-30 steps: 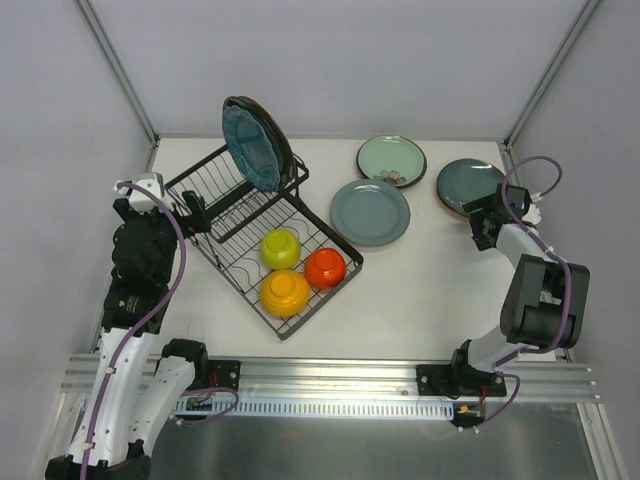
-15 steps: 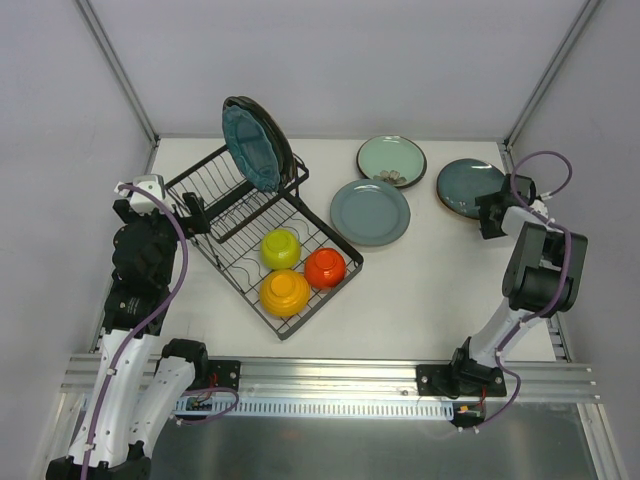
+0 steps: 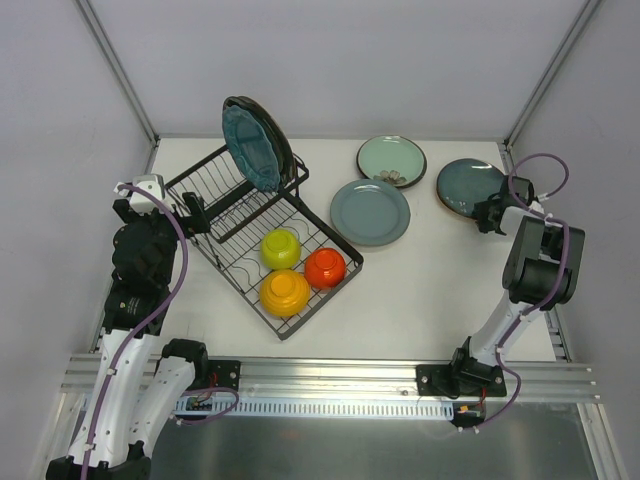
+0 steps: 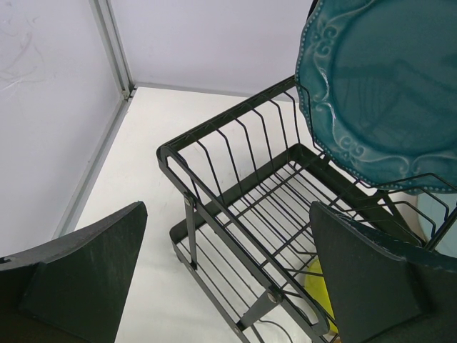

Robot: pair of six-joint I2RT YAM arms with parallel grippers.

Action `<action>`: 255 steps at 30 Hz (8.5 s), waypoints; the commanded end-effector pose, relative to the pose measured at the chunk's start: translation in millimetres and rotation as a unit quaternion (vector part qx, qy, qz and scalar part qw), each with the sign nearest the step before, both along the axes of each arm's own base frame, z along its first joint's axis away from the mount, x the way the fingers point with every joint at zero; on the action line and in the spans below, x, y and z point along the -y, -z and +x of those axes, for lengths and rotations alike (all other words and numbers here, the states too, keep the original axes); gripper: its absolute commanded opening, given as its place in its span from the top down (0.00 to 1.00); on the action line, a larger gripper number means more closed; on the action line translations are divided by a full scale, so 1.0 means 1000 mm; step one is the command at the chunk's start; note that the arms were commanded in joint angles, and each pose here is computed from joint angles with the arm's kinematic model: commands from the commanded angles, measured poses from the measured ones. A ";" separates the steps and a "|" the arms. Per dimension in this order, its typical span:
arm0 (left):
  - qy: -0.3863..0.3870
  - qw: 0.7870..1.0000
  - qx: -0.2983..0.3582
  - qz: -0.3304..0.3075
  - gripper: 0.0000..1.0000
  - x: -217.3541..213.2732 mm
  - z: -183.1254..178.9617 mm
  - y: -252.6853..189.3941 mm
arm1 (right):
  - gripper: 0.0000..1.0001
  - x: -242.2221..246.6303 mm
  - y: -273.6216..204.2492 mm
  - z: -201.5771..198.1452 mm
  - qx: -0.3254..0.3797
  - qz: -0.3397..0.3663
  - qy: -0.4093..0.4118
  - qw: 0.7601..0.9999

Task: Load the plates into the dish rack
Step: Grab a plate with the right arm, then pass the plate from the right arm to the left

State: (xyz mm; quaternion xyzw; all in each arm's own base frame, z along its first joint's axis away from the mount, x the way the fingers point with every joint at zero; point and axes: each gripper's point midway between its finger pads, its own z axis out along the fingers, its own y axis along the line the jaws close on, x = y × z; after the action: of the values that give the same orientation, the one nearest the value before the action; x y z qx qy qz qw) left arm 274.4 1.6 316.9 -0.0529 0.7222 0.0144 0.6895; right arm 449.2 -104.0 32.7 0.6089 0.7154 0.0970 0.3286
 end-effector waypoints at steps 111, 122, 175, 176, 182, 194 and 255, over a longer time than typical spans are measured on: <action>0.018 0.999 0.046 -0.002 0.02 0.005 -0.002 -0.010 | 0.95 -0.085 -0.048 -0.200 -0.099 0.041 -0.179 0.978; 0.019 0.999 0.043 0.000 0.02 0.006 0.000 -0.009 | 0.81 -0.085 -0.024 -0.204 -0.104 0.045 -0.166 0.980; 0.129 0.988 0.086 0.017 0.01 0.042 -0.015 -0.044 | 0.99 -0.070 -0.081 -0.159 0.076 -0.026 -0.180 0.980; 0.138 0.987 0.084 0.014 0.01 0.045 -0.017 -0.046 | 0.99 -0.071 -0.087 -0.158 0.082 -0.030 -0.183 0.979; 0.198 0.977 0.071 -0.045 0.02 0.069 -0.031 -0.071 | 0.99 -0.081 -0.132 -0.154 0.112 -0.056 -0.219 0.968; 0.282 0.920 0.014 -0.273 0.05 0.114 -0.061 -0.108 | 1.00 -0.116 -0.240 -0.156 0.180 -0.215 -0.345 0.895; 0.092 0.803 -0.228 -0.542 0.27 0.252 -0.018 -0.015 | 0.99 -0.402 -0.357 -0.221 0.413 -0.567 -0.542 0.463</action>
State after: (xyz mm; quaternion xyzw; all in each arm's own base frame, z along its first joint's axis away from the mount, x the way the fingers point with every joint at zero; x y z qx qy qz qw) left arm 258.7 -250.0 332.6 -0.3252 0.7579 -0.4230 0.3752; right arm 225.7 299.3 307.5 -0.4250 0.6377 0.0502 0.6404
